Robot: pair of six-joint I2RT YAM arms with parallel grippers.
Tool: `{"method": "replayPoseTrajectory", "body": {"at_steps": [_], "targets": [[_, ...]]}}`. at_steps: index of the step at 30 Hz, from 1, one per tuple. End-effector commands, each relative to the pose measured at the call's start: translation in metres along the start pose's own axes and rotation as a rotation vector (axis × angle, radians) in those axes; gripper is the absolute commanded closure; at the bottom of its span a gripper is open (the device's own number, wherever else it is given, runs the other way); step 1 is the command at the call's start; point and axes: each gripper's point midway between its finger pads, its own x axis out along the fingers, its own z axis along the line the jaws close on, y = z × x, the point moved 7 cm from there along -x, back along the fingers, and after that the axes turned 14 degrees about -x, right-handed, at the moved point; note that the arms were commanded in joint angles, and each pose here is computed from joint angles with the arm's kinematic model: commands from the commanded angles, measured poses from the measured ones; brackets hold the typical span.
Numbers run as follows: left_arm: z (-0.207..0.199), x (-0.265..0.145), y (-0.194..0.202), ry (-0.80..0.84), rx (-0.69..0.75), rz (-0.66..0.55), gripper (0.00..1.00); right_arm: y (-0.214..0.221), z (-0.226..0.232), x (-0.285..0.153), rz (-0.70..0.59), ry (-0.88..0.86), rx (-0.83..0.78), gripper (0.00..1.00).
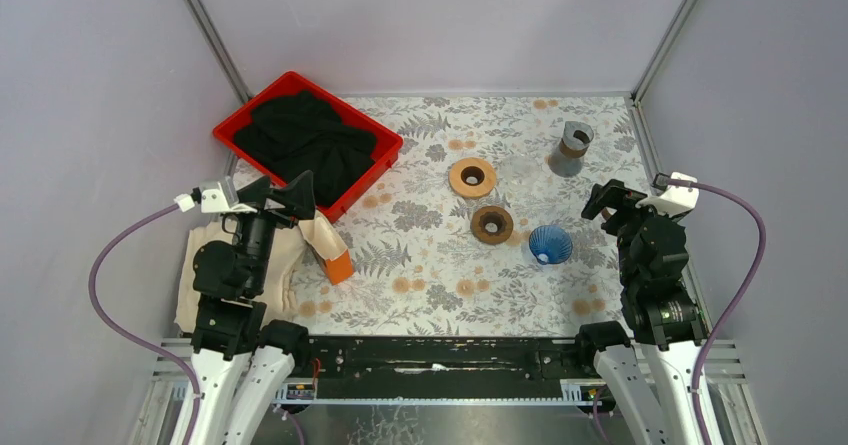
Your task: Place the coffee filter in the dripper
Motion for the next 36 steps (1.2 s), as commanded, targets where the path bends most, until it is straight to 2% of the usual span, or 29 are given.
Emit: {"method": "replayPoseTrajectory", "body": {"at_steps": [1,13,17,20,22,30,36], "targets": [[-0.004,-0.001,-0.005,0.011,-0.001,-0.013,0.00,-0.006,0.002,0.003,-0.031,-0.012,0.019,0.01],[-0.004,-0.004,-0.010,-0.012,-0.001,-0.024,0.00,-0.007,0.007,0.006,0.006,-0.044,0.001,0.01],[-0.003,-0.003,-0.008,-0.023,0.001,0.001,0.00,-0.004,0.016,0.016,0.068,-0.091,-0.002,0.01],[-0.002,-0.005,-0.004,-0.022,0.011,0.031,0.00,0.003,0.022,0.029,0.188,-0.093,-0.016,0.01],[-0.002,-0.006,-0.002,-0.012,0.023,0.042,0.00,0.010,0.021,0.037,0.261,-0.045,-0.016,0.01],[-0.006,-0.009,0.011,0.053,0.069,0.104,0.00,0.028,-0.003,0.065,0.420,0.145,0.018,0.01],[-0.010,-0.011,0.021,0.096,0.087,0.148,0.00,0.036,-0.033,0.078,0.492,0.308,0.088,0.00]]}}
